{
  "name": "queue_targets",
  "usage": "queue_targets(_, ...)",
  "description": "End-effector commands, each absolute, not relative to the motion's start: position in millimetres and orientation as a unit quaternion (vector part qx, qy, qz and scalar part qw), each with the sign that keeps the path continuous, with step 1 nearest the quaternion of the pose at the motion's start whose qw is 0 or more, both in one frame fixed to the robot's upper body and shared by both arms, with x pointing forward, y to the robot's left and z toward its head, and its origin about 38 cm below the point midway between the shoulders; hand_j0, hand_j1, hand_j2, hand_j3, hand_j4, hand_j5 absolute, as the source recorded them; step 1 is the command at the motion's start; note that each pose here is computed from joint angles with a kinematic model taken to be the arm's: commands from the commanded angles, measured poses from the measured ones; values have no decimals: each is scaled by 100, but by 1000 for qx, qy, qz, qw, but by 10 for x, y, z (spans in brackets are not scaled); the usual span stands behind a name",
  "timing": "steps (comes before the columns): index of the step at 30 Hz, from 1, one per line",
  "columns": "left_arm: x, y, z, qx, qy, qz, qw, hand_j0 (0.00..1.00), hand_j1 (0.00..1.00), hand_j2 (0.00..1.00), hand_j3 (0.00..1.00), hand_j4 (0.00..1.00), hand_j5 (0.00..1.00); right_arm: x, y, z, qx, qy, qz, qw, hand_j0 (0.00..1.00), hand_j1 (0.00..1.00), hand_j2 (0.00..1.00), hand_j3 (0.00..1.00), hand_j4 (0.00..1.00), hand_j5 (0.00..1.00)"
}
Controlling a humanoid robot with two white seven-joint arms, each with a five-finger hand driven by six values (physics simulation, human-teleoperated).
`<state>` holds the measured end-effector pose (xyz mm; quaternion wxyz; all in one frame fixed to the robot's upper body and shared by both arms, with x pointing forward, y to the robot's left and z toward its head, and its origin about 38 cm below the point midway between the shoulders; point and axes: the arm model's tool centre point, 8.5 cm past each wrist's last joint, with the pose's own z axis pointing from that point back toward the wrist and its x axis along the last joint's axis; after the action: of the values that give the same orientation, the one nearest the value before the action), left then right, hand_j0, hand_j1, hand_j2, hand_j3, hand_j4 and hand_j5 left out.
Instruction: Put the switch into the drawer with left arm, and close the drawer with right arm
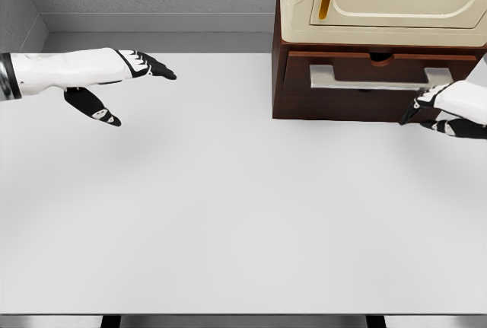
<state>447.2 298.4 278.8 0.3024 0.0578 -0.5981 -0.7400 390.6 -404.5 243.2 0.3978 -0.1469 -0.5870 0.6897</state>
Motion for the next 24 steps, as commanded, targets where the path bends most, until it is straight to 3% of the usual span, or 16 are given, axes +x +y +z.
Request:
queue_targets(1, 4473, 2992, 2799, 57, -600, -737, 305, 100, 100, 100, 100, 100, 100, 3922, -4077, 2335, -143, -582, 687, 410, 54, 54, 54, 54, 54, 54)
queue_targets(17, 4474, 2993, 2798, 58, -600, -738, 304, 100, 100, 100, 100, 100, 100, 4087, -4154, 2389, -156, -583, 677, 420, 56, 56, 56, 56, 56, 56)
queue_targets(24, 4475, 2992, 2805, 58, -600, -738, 304, 100, 100, 100, 100, 100, 100, 3883, -4704, 2759, -228, -617, 612, 439, 60, 60, 60, 60, 60, 60)
